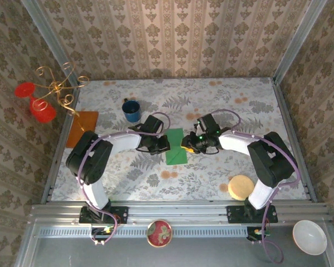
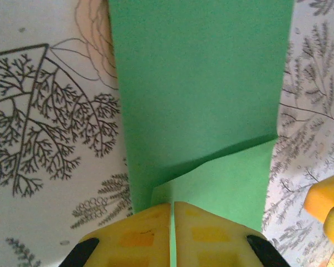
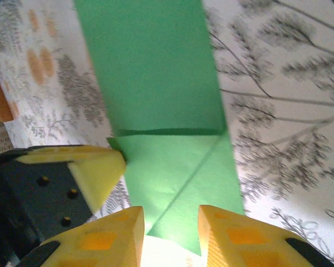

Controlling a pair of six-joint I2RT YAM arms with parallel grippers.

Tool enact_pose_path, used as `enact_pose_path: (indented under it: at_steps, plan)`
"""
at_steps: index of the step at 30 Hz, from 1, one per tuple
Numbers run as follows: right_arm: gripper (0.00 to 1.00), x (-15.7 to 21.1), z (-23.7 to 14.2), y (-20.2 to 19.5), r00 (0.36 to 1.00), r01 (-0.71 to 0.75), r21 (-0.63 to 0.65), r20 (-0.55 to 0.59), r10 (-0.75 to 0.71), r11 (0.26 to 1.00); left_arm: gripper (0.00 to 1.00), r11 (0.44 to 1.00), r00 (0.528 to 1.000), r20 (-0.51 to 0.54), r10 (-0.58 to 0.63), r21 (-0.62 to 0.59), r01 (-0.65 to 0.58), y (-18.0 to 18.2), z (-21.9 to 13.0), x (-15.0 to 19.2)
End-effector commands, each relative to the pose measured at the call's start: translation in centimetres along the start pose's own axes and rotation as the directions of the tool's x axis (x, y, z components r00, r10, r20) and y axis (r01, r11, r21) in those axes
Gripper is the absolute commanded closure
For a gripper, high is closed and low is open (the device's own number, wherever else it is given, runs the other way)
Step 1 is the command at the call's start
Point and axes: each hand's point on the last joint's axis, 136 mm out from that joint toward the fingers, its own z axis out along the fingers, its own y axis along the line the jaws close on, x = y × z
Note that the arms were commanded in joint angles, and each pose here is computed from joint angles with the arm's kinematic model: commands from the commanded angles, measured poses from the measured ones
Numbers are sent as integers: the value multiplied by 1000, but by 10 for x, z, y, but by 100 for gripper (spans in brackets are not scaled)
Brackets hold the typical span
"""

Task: Fold a paper plane with a square sheet of paper (pick it up from the middle)
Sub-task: Turn over the paper at the center of the table.

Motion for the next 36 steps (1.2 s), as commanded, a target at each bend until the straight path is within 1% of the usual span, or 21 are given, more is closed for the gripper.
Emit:
enact_pose_path:
  at_steps: [1, 7, 12, 20, 24, 27, 36]
  plan:
    - [66, -4, 4, 1, 997, -71, -28, 23, 72, 997, 89, 999, 999, 9, -40, -8, 40, 4, 4, -3]
    - [67, 1, 12, 3, 997, -79, -31, 0, 79, 996, 90, 994, 995, -14, -99, -56, 98, 27, 11, 8]
    - [68, 1, 19, 1, 996, -87, -12, -6, 87, 996, 90, 989, 991, -20, -133, -63, 131, 36, 14, 16]
    - [68, 2, 28, 0, 996, -82, 10, -23, 82, 997, 91, 988, 990, -24, -142, -59, 141, 38, 14, 19]
    - [73, 0, 32, 3, 997, -74, -1, -27, 74, 997, 91, 989, 990, -27, -141, -52, 140, 36, 14, 19]
    - [75, 0, 35, 2, 997, -76, 1, -32, 76, 997, 91, 989, 990, -28, -141, -49, 139, 36, 15, 19]
    - [74, 2, 40, -1, 996, -80, 5, -39, 80, 997, 91, 989, 989, -29, -142, -45, 141, 35, 14, 19]
